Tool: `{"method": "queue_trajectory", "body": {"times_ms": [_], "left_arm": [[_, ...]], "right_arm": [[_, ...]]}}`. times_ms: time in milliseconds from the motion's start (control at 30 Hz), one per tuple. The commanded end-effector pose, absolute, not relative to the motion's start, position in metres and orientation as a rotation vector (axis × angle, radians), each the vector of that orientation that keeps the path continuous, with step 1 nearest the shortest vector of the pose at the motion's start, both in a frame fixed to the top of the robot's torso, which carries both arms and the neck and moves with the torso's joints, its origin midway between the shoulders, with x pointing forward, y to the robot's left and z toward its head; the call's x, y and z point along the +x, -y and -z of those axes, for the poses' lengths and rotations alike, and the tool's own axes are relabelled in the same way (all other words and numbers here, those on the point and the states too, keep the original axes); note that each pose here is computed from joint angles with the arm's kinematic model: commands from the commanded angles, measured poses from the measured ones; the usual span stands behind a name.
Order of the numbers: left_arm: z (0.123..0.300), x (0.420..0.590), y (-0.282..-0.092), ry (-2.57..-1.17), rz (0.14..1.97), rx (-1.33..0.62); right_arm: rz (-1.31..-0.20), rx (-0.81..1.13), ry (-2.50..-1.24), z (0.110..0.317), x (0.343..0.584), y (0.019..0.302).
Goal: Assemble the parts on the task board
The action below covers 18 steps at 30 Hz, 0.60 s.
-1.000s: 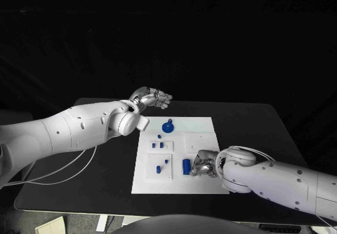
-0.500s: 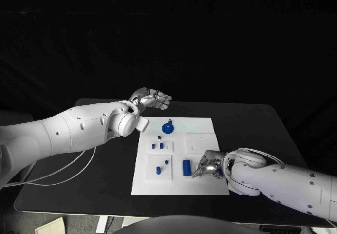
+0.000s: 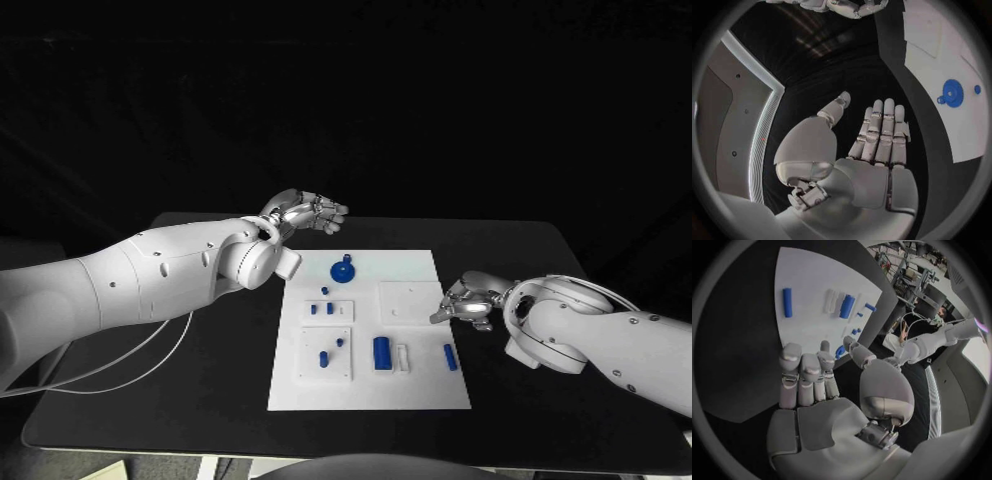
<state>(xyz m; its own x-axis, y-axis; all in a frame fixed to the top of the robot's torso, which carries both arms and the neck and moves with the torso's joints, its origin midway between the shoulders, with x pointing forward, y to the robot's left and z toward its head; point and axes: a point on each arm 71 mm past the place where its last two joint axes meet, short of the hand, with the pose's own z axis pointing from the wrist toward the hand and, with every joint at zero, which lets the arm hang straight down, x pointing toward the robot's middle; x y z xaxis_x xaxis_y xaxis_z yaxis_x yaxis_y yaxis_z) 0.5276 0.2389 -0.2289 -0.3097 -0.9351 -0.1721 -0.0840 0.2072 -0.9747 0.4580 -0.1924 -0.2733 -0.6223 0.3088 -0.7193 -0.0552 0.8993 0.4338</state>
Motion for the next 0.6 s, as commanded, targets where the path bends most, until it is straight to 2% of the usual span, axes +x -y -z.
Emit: {"method": "queue_trajectory", "body": {"times_ms": [33,333,600], "left_arm": [[0.227,0.527,-0.237,-1.602,1.244,-0.978],[0.227,0.527,-0.237,-1.603,1.247,-0.977],[0.228,0.527,-0.238,-1.608,1.246,-0.979]], "right_arm": [[-0.499,0.148,-2.246,0.278,0.457,0.200],[-0.305,0.108,-2.295,0.286,0.459,0.220],[-0.281,0.097,-2.351,0.304,0.446,0.216]]}}
